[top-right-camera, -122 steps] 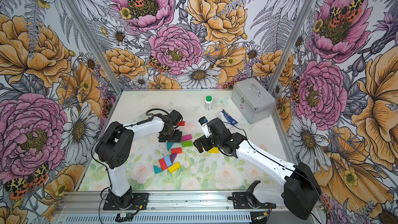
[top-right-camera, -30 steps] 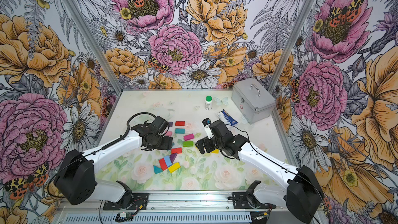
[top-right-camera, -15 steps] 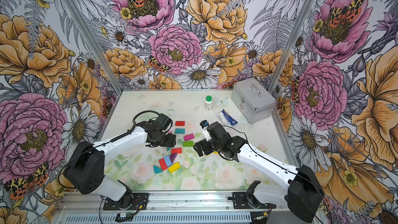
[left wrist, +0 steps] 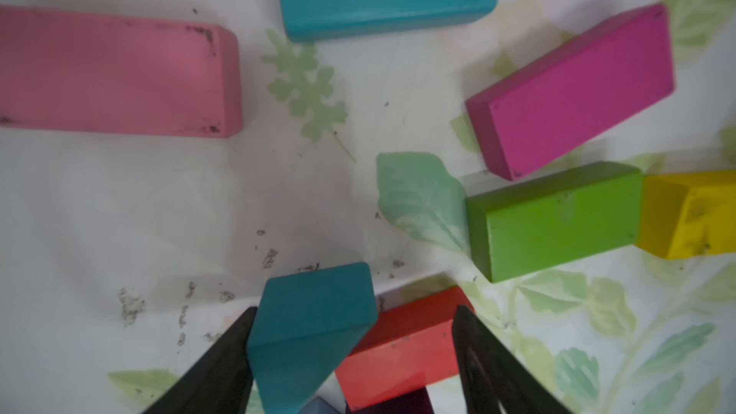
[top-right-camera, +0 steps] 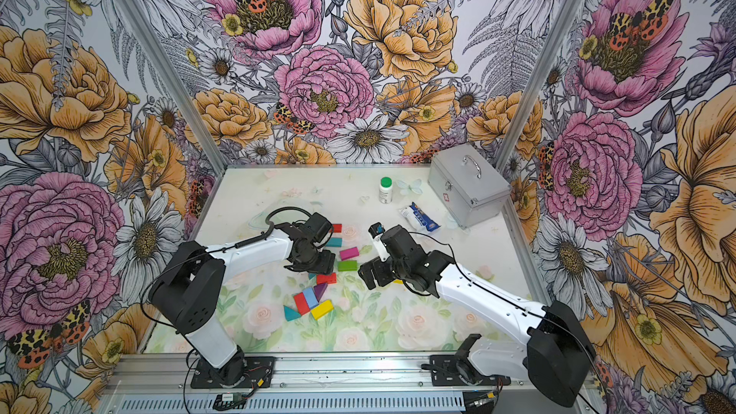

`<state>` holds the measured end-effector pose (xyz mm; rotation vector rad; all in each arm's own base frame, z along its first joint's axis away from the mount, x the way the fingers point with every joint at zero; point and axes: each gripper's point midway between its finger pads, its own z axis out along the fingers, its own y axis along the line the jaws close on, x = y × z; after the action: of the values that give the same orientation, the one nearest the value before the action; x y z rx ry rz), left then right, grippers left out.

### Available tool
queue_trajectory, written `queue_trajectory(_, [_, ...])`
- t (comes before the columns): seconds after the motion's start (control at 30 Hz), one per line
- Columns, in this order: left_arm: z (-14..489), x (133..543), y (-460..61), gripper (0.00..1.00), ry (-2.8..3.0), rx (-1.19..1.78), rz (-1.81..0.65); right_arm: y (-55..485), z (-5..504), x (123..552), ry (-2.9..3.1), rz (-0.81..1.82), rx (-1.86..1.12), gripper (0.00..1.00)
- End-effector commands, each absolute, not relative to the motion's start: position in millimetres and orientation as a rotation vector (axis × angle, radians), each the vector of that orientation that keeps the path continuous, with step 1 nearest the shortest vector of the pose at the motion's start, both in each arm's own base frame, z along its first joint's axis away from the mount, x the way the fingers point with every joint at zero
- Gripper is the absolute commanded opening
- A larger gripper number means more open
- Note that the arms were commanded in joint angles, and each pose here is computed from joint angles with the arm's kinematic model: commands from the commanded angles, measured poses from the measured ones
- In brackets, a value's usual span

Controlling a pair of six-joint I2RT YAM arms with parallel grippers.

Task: Assemble a piece of candy with building blocks
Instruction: Move the building block to the center of the board, then pick up the building block from the center of the board.

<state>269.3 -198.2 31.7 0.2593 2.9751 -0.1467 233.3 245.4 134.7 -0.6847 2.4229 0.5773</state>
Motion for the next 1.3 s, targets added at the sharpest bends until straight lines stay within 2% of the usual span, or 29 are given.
queue_trajectory(0.0, [41, 278, -227, 0.74, 2.929, 0.295, -0.258, 254, 154, 243, 2.352, 0.576, -0.701, 1.0])
queue_trajectory(0.3, [44, 266, -273, 0.69, 2.932, 0.387, -0.357, 240, 159, 244, 2.327, 0.549, -0.667, 1.0])
queue_trajectory(0.53, [74, 268, -297, 0.69, 2.873, 0.415, -0.496, 227, 161, 245, 2.328, 0.536, -0.638, 1.0])
queue_trajectory(0.7, [85, 272, -265, 0.7, 2.869, 0.323, -0.481, 220, 161, 245, 2.328, 0.531, -0.622, 1.0])
queue_trajectory(0.97, [58, 245, -235, 0.73, 2.954, 0.272, -0.312, 218, 156, 246, 2.343, 0.527, -0.624, 1.0])
queue_trajectory(1.17, [47, 236, -227, 0.83, 2.966, 0.237, -0.217, 218, 159, 246, 2.335, 0.535, -0.625, 1.0])
queue_trajectory(1.27, [46, 235, -223, 0.85, 2.961, 0.222, -0.197, 218, 157, 246, 2.34, 0.537, -0.622, 1.0])
